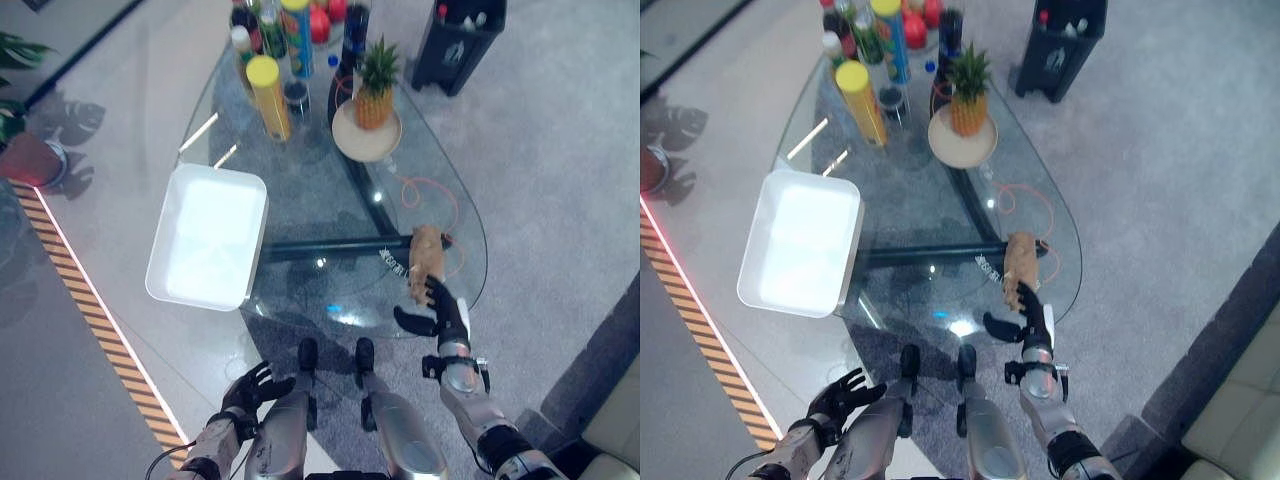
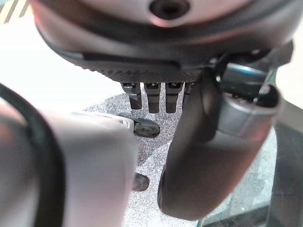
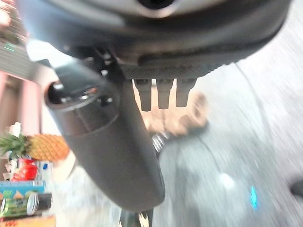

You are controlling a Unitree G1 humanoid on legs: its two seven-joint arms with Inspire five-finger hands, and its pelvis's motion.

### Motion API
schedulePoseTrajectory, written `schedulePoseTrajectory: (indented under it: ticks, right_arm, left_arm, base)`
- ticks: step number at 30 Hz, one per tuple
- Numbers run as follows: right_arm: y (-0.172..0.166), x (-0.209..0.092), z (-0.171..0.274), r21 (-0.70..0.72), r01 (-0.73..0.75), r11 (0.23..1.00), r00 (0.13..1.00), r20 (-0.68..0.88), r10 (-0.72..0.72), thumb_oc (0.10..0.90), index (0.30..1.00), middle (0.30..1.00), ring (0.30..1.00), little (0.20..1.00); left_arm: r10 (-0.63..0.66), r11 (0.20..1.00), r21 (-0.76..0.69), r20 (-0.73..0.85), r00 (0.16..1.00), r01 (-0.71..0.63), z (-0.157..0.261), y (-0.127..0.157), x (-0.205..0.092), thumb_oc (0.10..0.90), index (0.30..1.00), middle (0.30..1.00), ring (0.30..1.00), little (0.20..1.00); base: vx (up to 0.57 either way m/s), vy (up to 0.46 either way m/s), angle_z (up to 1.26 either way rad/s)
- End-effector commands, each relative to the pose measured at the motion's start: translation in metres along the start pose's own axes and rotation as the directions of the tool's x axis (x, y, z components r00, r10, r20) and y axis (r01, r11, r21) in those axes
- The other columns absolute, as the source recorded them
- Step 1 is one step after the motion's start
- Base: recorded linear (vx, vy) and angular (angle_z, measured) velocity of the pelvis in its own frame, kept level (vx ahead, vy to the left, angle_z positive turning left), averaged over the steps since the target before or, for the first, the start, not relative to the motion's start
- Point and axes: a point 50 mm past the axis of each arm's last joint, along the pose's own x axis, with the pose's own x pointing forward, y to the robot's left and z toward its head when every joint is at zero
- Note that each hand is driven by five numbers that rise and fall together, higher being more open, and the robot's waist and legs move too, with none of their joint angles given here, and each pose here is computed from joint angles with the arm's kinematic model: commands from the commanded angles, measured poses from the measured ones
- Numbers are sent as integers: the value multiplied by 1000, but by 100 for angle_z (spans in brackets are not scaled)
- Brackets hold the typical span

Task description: Wipe the table with a cloth and put it in the basket.

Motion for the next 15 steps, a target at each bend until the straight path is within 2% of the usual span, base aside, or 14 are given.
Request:
schedulePoseTrajectory:
  ticks: [1, 8, 15]
  right_arm:
    - [-12, 4, 48, 13, 119, 993, 961, 251, -118, 800, 900, 900, 900, 900]
    - [-25, 9, 80, 65, 301, 951, 882, 360, -304, 800, 900, 900, 900, 900]
    - [-24, 12, 90, 74, 337, 939, 867, 364, -340, 800, 900, 900, 900, 900]
  left_arm:
    - [23, 999, -44, -37, 999, -25, -23, 0, -7, 800, 900, 900, 900, 900]
    - [8, 997, -79, -12, 1000, -9, -18, -6, -4, 800, 900, 900, 900, 900]
    - [-3, 996, -94, -4, 1000, 3, -13, -11, -2, 800, 900, 900, 900, 900]
  base:
    - [-28, 55, -10]
    - [-18, 64, -3]
    - [-4, 35, -7]
